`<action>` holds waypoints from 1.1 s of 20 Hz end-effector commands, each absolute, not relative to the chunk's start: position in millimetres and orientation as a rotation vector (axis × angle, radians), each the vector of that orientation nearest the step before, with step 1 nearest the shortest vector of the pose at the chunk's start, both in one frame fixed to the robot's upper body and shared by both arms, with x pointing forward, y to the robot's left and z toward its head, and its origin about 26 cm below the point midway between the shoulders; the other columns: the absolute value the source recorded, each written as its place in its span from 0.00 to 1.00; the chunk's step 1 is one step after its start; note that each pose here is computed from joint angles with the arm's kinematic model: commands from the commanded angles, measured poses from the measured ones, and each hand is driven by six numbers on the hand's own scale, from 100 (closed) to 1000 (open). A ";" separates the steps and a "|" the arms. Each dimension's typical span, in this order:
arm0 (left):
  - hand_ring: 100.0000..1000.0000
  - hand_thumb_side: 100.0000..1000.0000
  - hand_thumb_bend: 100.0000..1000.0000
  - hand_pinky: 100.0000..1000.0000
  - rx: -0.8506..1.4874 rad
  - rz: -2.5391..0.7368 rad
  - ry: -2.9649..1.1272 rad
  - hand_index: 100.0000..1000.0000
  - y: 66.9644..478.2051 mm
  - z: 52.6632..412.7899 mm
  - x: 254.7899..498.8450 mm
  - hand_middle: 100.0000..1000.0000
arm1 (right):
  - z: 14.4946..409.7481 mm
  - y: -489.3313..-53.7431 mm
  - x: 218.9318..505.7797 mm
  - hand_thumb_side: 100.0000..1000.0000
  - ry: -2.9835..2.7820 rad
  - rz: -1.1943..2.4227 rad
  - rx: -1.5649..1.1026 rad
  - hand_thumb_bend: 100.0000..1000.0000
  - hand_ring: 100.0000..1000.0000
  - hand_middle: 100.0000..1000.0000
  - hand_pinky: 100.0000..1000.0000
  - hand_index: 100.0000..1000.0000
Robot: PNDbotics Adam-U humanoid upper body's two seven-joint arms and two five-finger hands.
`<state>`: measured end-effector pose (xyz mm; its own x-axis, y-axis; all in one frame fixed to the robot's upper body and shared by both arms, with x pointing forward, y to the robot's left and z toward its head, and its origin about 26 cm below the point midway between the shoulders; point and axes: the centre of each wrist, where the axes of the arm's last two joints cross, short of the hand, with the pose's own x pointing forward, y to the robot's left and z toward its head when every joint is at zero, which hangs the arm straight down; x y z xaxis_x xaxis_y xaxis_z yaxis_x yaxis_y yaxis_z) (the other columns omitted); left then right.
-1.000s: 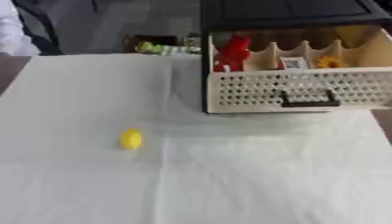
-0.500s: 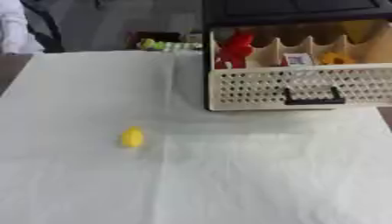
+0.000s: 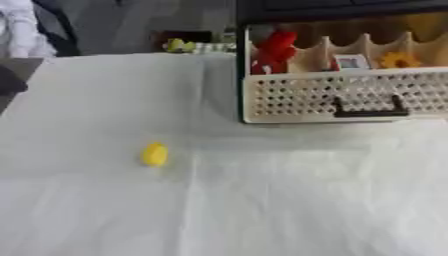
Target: Pick up objects from table and place into drawer.
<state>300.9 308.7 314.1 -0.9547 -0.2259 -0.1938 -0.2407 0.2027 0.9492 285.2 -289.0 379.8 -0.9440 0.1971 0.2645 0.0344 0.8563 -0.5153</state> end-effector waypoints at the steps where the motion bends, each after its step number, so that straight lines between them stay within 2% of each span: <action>1: 0.70 0.76 0.00 0.50 -0.533 2.013 2.345 1.00 312.7 325.2 302.8 0.73 | 388.4 -285.9 279.4 1.00 -2.749 0.763 -0.162 0.19 0.53 0.15 0.37 0.51; 3: 0.70 0.78 0.00 0.50 -0.547 2.055 2.338 1.00 309.1 326.6 310.0 0.73 | 388.9 -284.0 279.7 1.00 -2.750 0.758 -0.142 0.19 0.53 0.15 0.37 0.51; 4: 0.70 0.85 0.00 0.50 -0.552 2.073 2.334 1.00 306.8 328.1 313.4 0.73 | 389.0 -283.4 279.8 1.00 -2.749 0.758 -0.136 0.19 0.53 0.15 0.37 0.51; 11: 0.67 0.79 0.00 0.46 -0.599 2.206 2.317 1.00 295.2 332.6 337.3 0.69 | 388.2 -281.5 280.6 1.00 -2.739 0.756 -0.107 0.19 0.53 0.15 0.38 0.51; 19: 0.67 0.87 0.00 0.46 -0.661 2.366 2.307 1.00 285.6 327.7 371.1 0.69 | 386.4 -280.2 281.9 1.00 -2.724 0.732 -0.081 0.18 0.53 0.15 0.38 0.50; 22: 0.66 0.85 0.00 0.46 -0.670 2.419 2.297 1.00 284.8 322.5 384.6 0.68 | 386.3 -280.1 282.0 1.00 -2.722 0.728 -0.075 0.17 0.53 0.15 0.38 0.50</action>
